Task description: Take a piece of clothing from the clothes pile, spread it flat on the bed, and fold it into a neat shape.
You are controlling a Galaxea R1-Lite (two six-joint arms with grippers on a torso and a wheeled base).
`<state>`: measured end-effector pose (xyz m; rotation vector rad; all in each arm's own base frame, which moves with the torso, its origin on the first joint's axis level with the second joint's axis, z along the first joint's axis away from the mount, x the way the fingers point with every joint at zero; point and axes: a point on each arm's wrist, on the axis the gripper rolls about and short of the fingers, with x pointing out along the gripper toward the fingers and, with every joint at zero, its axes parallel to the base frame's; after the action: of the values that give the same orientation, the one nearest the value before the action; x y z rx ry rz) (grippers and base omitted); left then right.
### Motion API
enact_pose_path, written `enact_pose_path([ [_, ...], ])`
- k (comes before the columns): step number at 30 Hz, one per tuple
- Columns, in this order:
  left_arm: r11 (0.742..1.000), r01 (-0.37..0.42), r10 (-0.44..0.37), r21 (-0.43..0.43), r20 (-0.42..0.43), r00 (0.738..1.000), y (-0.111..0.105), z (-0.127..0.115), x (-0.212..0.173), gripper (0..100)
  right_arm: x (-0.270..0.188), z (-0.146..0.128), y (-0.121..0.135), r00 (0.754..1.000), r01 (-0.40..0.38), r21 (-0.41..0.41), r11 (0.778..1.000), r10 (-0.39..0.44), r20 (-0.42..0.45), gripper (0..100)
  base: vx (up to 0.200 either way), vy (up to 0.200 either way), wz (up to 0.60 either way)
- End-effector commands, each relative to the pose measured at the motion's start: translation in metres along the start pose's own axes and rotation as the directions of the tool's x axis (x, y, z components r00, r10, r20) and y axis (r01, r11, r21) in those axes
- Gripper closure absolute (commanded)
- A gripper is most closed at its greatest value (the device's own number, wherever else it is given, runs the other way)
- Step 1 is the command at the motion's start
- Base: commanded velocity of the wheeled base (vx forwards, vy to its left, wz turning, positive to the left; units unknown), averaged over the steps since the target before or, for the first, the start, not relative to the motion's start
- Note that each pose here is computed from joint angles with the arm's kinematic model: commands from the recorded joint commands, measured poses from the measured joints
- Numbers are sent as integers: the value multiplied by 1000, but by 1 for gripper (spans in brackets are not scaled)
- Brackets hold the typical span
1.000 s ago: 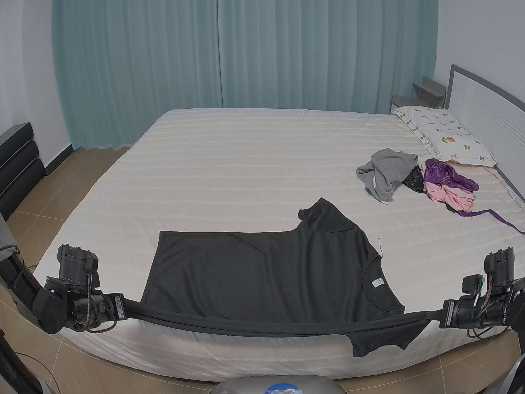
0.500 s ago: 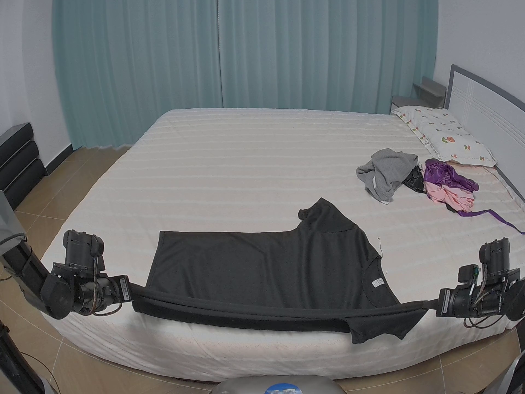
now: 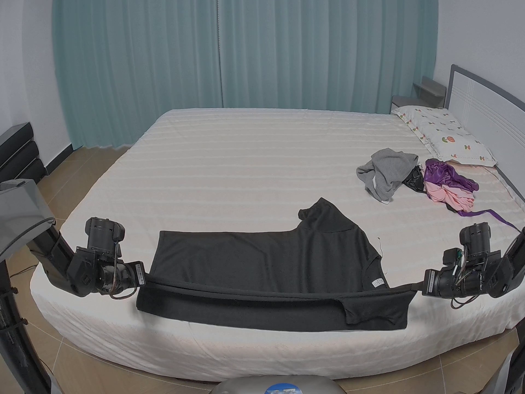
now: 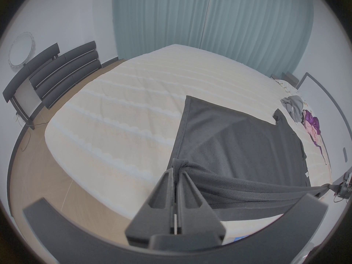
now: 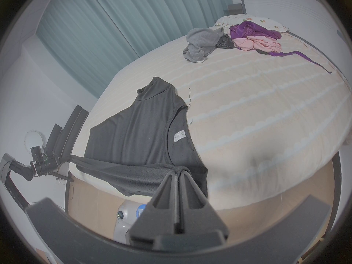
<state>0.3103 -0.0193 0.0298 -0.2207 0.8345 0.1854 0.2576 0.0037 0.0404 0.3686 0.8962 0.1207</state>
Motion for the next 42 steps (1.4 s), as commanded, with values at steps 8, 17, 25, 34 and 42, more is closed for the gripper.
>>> enact_pose_path([
  [8,999,-33,33,3,-22,999,-4,10,5,100,21,7,-3,1000,2,7,1000,-2,-21,100,0,0,0],
  [17,999,-51,51,9,-84,995,9,-13,-19,100,-15,-11,8,1000,-21,-25,999,21,0,100,0,0,0],
  [25,999,-49,50,14,-90,995,14,-22,-38,100,-40,-23,10,999,-28,-28,999,29,30,100,0,0,0],
  [34,997,-66,69,28,-134,989,21,-40,-48,100,-56,-45,12,999,-35,-33,999,36,7,100,0,0,0],
  [42,999,-32,33,12,-98,995,13,-25,-37,100,-42,-38,10,999,-28,-22,999,27,-17,100,0,0,0],
])
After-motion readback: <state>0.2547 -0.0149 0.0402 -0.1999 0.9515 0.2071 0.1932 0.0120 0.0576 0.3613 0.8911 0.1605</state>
